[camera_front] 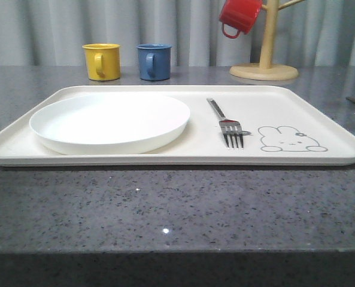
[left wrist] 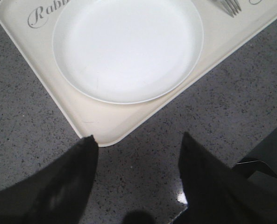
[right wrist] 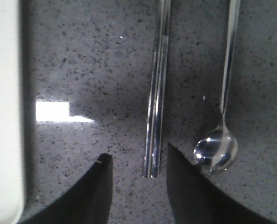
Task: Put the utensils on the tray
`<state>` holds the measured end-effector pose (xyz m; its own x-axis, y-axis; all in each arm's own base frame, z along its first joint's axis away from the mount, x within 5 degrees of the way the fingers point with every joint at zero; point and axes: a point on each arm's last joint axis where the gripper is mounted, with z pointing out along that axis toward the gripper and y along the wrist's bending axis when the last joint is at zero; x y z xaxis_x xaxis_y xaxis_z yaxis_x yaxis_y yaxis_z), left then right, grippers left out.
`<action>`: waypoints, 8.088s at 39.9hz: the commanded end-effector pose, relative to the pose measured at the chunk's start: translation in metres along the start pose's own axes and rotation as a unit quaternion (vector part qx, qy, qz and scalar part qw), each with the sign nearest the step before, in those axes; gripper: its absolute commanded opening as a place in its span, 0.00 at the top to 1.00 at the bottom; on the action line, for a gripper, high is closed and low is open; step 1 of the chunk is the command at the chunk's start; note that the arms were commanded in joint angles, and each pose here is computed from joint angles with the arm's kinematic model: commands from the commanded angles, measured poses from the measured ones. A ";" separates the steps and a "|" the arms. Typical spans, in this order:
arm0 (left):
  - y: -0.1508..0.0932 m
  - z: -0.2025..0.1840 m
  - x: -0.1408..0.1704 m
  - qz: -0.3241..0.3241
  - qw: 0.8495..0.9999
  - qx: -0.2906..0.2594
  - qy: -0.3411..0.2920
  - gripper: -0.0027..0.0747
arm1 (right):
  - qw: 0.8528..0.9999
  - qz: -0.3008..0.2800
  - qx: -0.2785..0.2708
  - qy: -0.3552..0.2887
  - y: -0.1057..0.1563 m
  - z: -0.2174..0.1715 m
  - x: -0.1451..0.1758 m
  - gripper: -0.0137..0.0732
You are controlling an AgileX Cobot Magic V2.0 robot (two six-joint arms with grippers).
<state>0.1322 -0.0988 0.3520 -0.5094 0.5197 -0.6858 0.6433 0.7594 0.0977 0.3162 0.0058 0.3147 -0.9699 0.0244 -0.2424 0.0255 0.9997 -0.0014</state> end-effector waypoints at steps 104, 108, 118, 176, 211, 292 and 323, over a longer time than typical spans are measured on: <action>0.000 -0.009 -0.011 -0.002 0.999 -0.001 -0.048 0.46 | 0.984 0.018 -0.175 -0.015 0.126 0.035 -0.011 0.53; 0.000 -0.009 -0.011 -0.002 0.999 -0.001 -0.048 0.46 | 0.985 -0.001 -0.168 -0.039 0.122 0.023 -0.010 0.50; 0.000 -0.009 -0.011 -0.002 0.999 -0.001 -0.048 0.46 | 0.985 -0.108 -0.089 -0.099 0.089 -0.033 0.009 0.50; 0.000 -0.009 -0.011 -0.002 0.999 -0.001 -0.048 0.46 | 0.999 0.026 0.031 -0.016 -0.062 0.043 -0.026 0.61; 0.000 -0.009 -0.011 -0.002 0.999 -0.001 -0.048 0.46 | 0.986 -0.095 -0.121 -0.066 0.065 -0.036 0.011 0.82; 0.000 -0.009 -0.011 -0.002 0.999 -0.001 -0.048 0.46 | 0.945 -0.180 -0.123 -0.243 0.078 -0.107 0.105 0.51; 0.002 -0.009 -0.010 0.022 0.999 -0.012 -0.047 0.46 | 0.912 -0.170 -0.138 -0.347 0.021 -0.101 0.227 0.51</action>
<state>0.1328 -0.0981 0.3521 -0.5038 0.5270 -0.6845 0.6425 0.7582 0.1109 0.0733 0.0352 0.3467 -0.6111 -0.2224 -0.7597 -0.3970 0.9164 0.0511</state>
